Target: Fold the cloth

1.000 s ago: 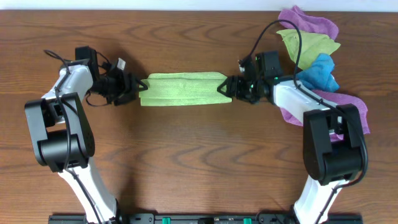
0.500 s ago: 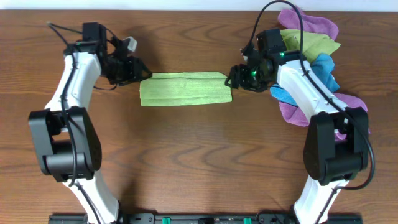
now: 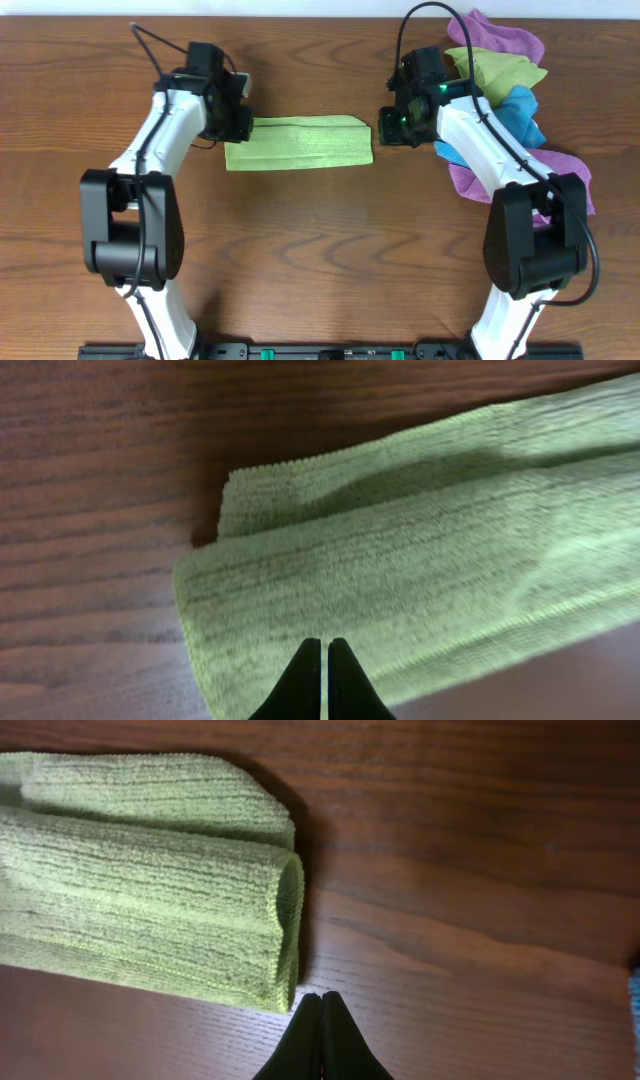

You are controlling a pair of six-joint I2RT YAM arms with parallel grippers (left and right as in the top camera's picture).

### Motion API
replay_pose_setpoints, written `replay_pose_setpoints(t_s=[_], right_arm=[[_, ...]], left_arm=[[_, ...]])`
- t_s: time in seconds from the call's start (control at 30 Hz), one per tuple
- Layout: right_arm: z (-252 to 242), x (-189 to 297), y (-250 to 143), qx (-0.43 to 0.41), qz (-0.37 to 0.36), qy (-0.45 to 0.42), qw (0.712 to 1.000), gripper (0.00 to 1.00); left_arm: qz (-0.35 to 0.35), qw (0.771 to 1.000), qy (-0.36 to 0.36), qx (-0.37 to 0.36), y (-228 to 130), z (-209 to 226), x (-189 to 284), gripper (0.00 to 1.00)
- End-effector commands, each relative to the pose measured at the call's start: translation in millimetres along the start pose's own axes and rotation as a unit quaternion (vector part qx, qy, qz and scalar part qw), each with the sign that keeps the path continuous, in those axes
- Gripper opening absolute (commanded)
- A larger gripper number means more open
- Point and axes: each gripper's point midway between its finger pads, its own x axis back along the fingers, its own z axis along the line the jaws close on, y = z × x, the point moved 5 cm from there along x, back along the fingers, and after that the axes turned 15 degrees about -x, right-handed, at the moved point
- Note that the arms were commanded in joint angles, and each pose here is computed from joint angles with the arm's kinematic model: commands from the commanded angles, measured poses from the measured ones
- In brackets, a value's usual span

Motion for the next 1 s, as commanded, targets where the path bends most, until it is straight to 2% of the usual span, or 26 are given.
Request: replay_pose_setpoints(t_s=[0.0, 0.07, 0.1, 0.13, 0.2, 0.23, 0.33, 0.4, 0.53, 0.97], right_arm=[[3.3, 7.2, 9.1, 0.014, -0.024, -0.009, 1.000, 0.01], [3.0, 7.1, 9.8, 0.021, -0.026, -0.011, 0.999, 0.01], [3.2, 7.1, 10.3, 0.026, -0.028, -0.010, 0.999, 0.05], [3.2, 7.2, 10.8, 0.026, -0.029, -0.011, 0.999, 0.17], [3.6, 7.3, 12.6, 0.027, -0.033, -0.009, 0.999, 0.32], [4.3, 7.1, 14.1, 0.030, -0.037, -0.007, 0.999, 0.55], [12.8, 1.7, 12.9, 0.061, -0.021, 0.039, 0.997, 0.71], [16.8, -4.8, 10.3, 0.059, 0.006, 0.090, 0.994, 0.75], [11.4, -13.8, 8.9, 0.034, 0.046, 0.152, 0.987, 0.77], [-7.0, -35.4, -1.0, -0.008, 0.130, 0.257, 0.957, 0.80]], left_arm=[[0.038, 0.999, 0.033, -0.001, -12.3, 10.3, -18.4, 0.06], [0.054, 0.998, 0.028, 0.009, -18.0, 10.8, -29.1, 0.06], [0.062, 0.998, 0.026, 0.010, -21.2, 10.7, -35.0, 0.06], [0.068, 0.997, 0.024, 0.011, -23.4, 10.8, -38.9, 0.06], [0.073, 0.997, 0.021, 0.011, -25.2, 10.5, -43.2, 0.06], [0.074, 0.997, 0.020, 0.011, -25.7, 10.3, -44.6, 0.06], [0.080, 0.997, 0.018, 0.012, -28.3, 10.0, -47.7, 0.06], [0.086, 0.996, 0.016, 0.015, -31.0, 10.1, -52.2, 0.06], [0.096, 0.995, 0.011, 0.022, -35.2, 9.4, -58.0, 0.06], [0.096, 0.995, 0.011, 0.022, -35.5, 9.5, -58.2, 0.06]])
